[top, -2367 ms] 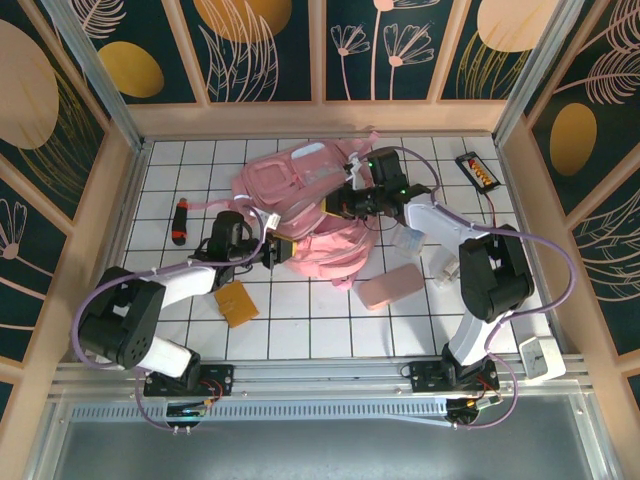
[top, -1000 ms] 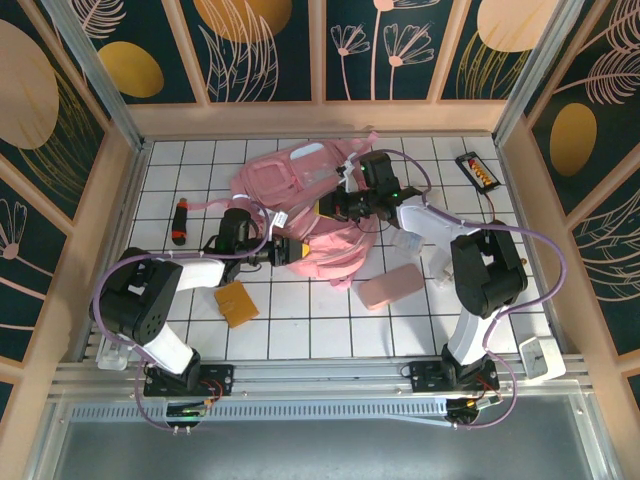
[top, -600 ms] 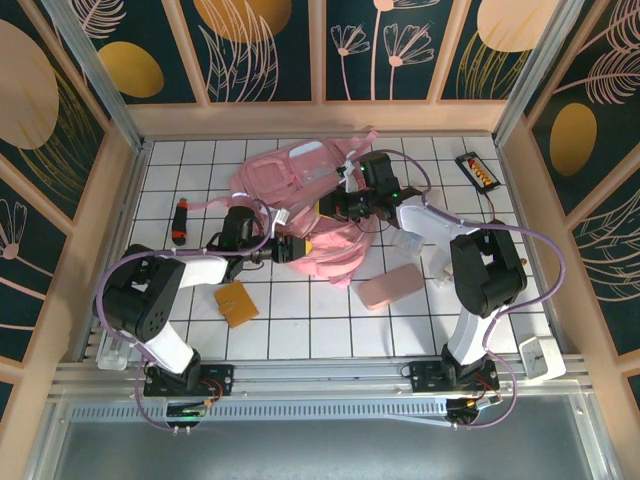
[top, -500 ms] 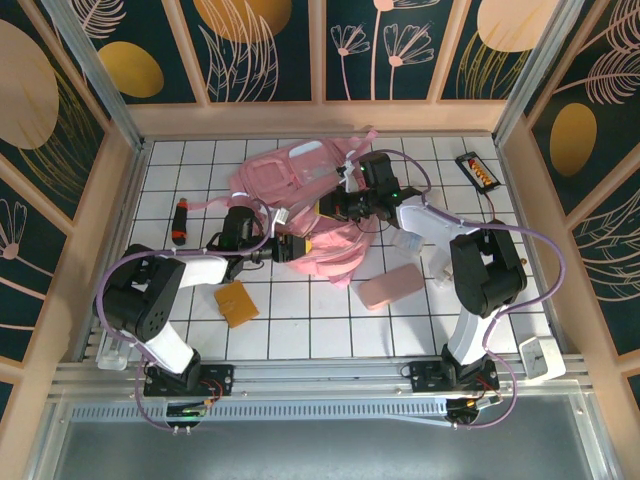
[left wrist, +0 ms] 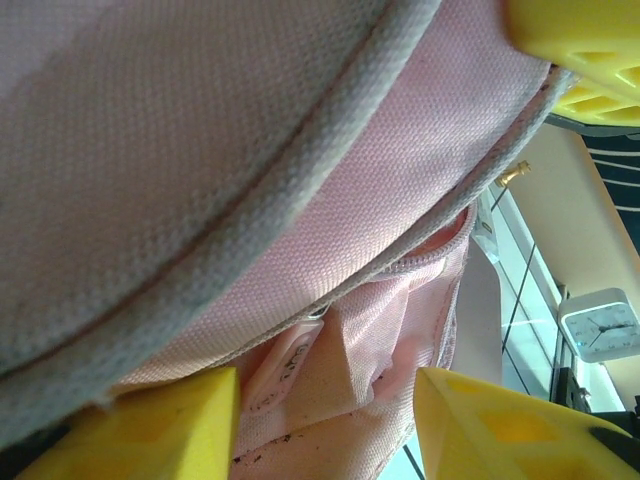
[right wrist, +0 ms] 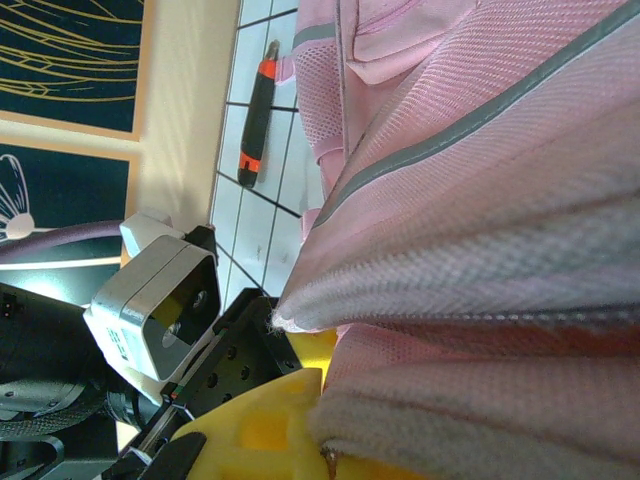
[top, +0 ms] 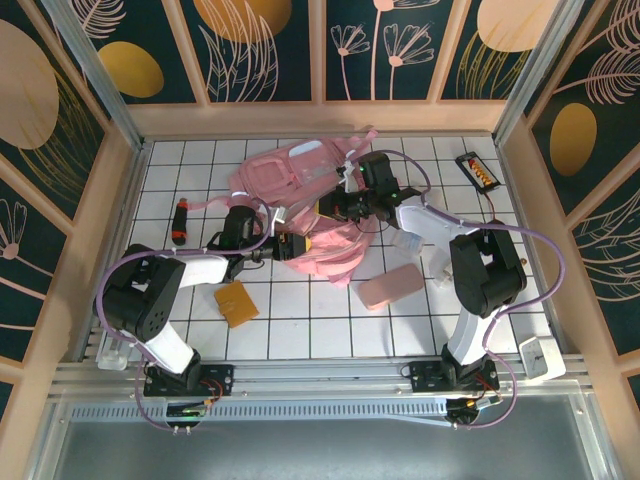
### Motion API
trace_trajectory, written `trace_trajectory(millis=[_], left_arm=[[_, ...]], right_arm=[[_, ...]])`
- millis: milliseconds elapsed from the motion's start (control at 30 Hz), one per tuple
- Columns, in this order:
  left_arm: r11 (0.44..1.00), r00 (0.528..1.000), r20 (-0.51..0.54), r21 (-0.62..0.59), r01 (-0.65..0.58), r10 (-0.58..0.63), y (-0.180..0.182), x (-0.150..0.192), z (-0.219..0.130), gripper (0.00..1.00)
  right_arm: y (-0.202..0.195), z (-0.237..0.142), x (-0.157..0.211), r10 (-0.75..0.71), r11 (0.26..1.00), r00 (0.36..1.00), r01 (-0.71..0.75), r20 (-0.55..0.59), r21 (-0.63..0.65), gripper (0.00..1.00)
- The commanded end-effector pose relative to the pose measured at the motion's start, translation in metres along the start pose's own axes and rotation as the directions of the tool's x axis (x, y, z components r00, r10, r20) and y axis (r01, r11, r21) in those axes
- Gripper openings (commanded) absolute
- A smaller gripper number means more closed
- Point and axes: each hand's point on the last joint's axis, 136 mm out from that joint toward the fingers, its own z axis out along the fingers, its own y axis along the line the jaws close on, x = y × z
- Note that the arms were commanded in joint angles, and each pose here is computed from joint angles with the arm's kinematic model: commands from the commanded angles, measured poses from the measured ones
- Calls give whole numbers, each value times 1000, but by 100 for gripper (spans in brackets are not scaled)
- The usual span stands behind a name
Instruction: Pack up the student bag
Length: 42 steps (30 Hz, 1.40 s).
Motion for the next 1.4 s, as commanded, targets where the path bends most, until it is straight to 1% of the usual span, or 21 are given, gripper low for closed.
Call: trace_trajectory(millis=[0, 33, 133, 200, 233, 300, 333, 400, 467, 500, 567, 700, 733, 867, 900, 933, 1033, 1100, 1167, 1367], left_arm=[[1000, 1000, 11, 21, -7, 7, 0, -2, 5, 48], [999, 1000, -3, 48, -19, 19, -6, 0, 8, 48], [996, 998, -33, 78, -43, 46, -15, 5, 14, 44], [995, 998, -33, 88, -51, 54, -18, 5, 15, 39], [995, 998, -28, 84, -50, 53, -18, 4, 16, 38], [994, 998, -21, 89, -57, 59, -19, 3, 15, 32], [995, 998, -33, 85, -45, 48, -13, 7, 19, 30], [994, 998, -36, 101, -45, 49, -16, 7, 20, 23], [995, 998, -31, 92, -43, 46, -14, 5, 20, 23], [995, 998, -30, 89, -48, 51, -14, 6, 20, 26], [998, 999, -20, 50, -40, 41, -7, 4, 21, 37], [999, 999, -5, 19, -31, 32, 1, 1, 23, 39], [999, 999, -2, 17, -33, 33, 2, 0, 24, 37], [998, 998, 31, 8, -59, 59, 0, -10, 23, 6], [998, 997, 38, 3, -64, 64, 0, -12, 22, 2], [998, 997, 43, -3, -66, 66, 1, -13, 21, 0], [997, 996, 43, -28, -71, 72, 6, -14, 15, 0], [996, 997, 23, -48, -70, 71, 13, -8, 13, 0], [994, 995, 27, -50, -92, 94, 8, -9, 6, 0], [988, 994, 42, -126, -92, 98, 23, -2, -10, 0]], right_arm=[[25, 7, 9, -37, 996, 998, 33, -41, -86, 0], [25, 8, 9, -35, 996, 998, 31, -43, -89, 0], [30, 9, 9, -38, 994, 998, 33, -41, -107, 0], [32, 9, 9, -40, 993, 998, 34, -44, -117, 0], [33, 9, 8, -39, 992, 998, 34, -42, -118, 0], [34, 8, 8, -43, 992, 998, 38, -41, -121, 0], [34, 8, 8, -43, 991, 998, 38, -41, -125, 0], [35, 8, 9, -44, 991, 998, 38, -42, -130, 0], [35, 8, 9, -44, 990, 998, 39, -42, -135, 0], [37, 7, 9, -46, 989, 998, 40, -42, -140, 0], [38, 7, 10, -45, 988, 998, 38, -44, -150, 0], [41, 6, 11, -47, 986, 998, 39, -43, -165, 0], [42, 6, 11, -48, 985, 998, 40, -44, -169, 0], [42, 6, 11, -50, 984, 998, 41, -45, -174, 0], [43, 5, 11, -53, 983, 998, 44, -42, -176, 0], [44, 5, 11, -53, 983, 998, 45, -42, -176, 0], [45, 4, 11, -59, 983, 997, 52, -38, -179, 0], [46, 3, 11, -65, 983, 997, 57, -37, -176, 0], [46, 2, 11, -70, 983, 997, 63, -35, -170, 0], [38, -5, 6, -73, 987, 997, 69, -26, -148, 0]])
